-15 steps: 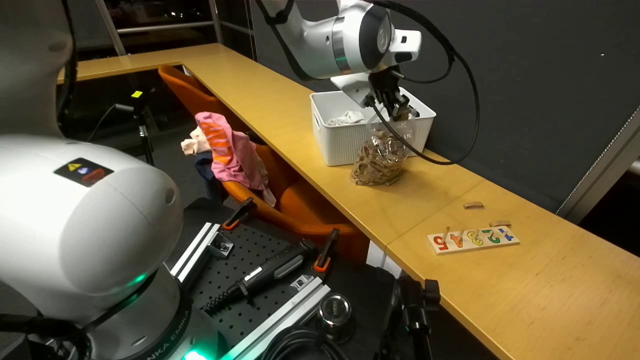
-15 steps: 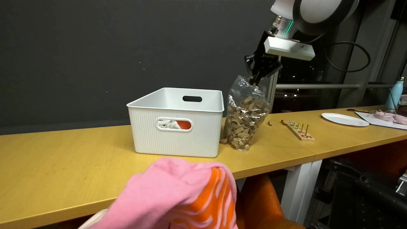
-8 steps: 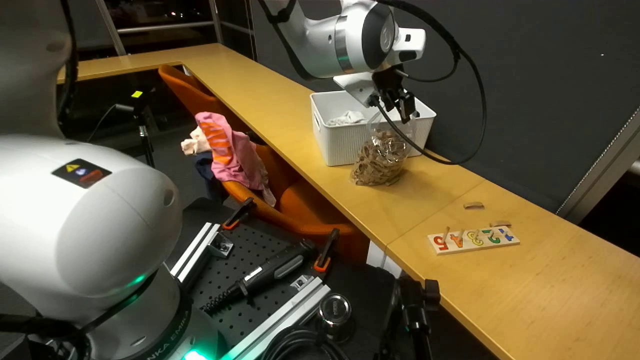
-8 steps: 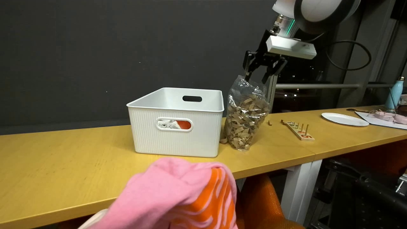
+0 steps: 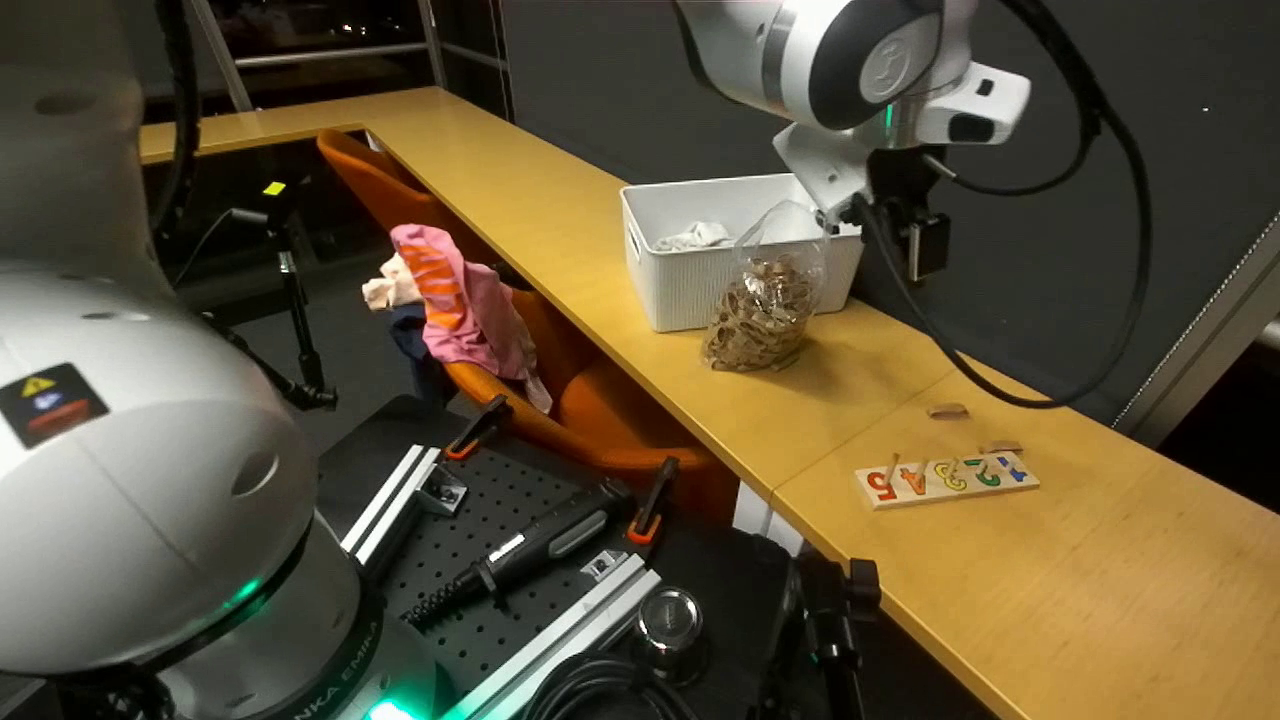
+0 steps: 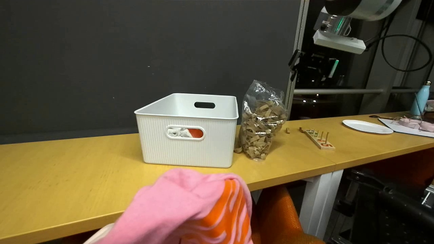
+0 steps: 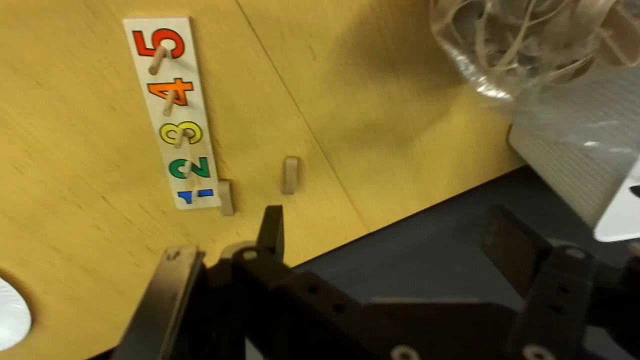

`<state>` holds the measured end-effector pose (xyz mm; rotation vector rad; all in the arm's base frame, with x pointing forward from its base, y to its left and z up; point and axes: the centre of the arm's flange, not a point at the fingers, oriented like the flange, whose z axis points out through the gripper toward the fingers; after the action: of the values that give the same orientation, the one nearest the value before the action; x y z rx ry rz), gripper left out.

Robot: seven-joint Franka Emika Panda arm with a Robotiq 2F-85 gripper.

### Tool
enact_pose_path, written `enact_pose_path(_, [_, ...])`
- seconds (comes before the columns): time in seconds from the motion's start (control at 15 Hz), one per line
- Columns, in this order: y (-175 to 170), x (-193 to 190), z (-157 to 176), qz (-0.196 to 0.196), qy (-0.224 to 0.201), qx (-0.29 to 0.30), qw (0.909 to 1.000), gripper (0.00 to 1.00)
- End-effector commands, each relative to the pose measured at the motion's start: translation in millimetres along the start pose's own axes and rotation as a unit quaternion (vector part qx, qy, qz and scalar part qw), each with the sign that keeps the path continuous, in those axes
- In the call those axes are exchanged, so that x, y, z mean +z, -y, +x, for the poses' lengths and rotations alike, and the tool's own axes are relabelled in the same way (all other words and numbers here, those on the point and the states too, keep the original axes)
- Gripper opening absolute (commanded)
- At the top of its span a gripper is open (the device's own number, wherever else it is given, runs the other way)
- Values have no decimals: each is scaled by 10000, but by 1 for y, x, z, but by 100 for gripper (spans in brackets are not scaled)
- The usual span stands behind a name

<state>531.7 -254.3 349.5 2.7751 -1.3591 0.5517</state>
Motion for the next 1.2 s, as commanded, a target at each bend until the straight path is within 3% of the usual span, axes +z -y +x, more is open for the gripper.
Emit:
enact_pose_path(0.0, [-33, 29, 62, -88, 389, 388, 9985, 100])
enact_pose_path(0.27, [-54, 83, 97, -187, 733, 689, 9948, 100])
enact_pose_path(0.73, [-45, 182, 108, -83, 761, 743, 9943, 100])
enact_pose_path(1.13, [-29, 241, 124, -52, 801, 569, 9952, 100])
